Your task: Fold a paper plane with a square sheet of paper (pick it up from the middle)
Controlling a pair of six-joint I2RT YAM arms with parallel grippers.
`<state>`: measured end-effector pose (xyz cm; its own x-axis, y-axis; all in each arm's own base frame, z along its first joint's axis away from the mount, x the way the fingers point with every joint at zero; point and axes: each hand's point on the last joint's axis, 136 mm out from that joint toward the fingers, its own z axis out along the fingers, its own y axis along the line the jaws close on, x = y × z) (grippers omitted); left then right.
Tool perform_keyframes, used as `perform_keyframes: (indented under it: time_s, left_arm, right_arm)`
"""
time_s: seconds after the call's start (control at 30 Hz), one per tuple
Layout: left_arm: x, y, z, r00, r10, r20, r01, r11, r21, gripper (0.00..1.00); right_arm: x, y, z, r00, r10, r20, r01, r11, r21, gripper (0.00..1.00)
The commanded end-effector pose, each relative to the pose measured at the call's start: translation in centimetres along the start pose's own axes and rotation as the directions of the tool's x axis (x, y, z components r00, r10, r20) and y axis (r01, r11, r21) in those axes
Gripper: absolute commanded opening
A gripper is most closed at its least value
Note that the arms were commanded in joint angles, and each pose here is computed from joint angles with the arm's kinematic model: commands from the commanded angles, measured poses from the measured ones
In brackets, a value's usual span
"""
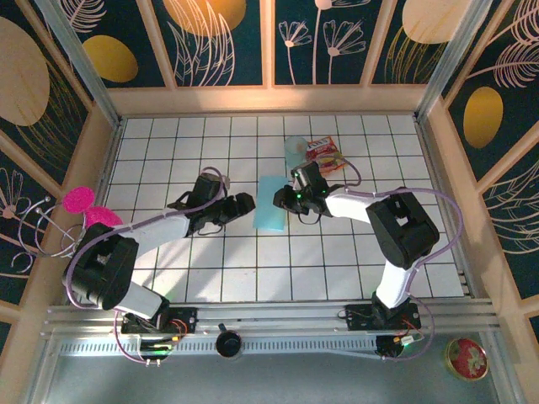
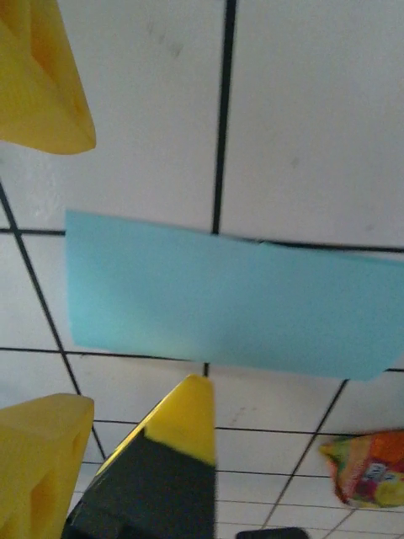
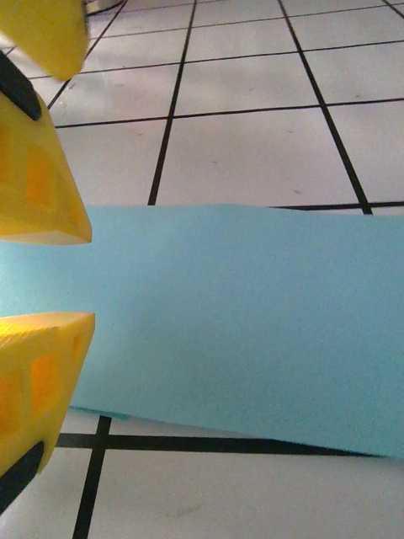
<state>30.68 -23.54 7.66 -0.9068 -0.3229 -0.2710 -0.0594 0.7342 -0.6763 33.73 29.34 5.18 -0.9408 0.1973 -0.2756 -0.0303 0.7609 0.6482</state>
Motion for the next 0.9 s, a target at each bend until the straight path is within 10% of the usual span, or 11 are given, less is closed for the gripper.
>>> perform_keyframes:
  time_s: [0.0, 0.87]
  left_arm:
    - [1.4, -0.2, 1.0, 0.998, -0.043, -0.053, 0.044, 0.999, 0.007, 0.67]
    - [3.1, 0.4, 4.3, 0.982, -0.061, -0.178, 0.059, 0.998, -0.013, 0.4]
  right_arm:
    - [0.2, -0.5, 0.6, 0.997, 0.075, 0.0, -0.075, 0.997, -0.008, 0.27]
    - [2.7, -5.6, 2.1, 0.992, 0.092, -0.091, -0.083, 0.992, 0.096, 0.24]
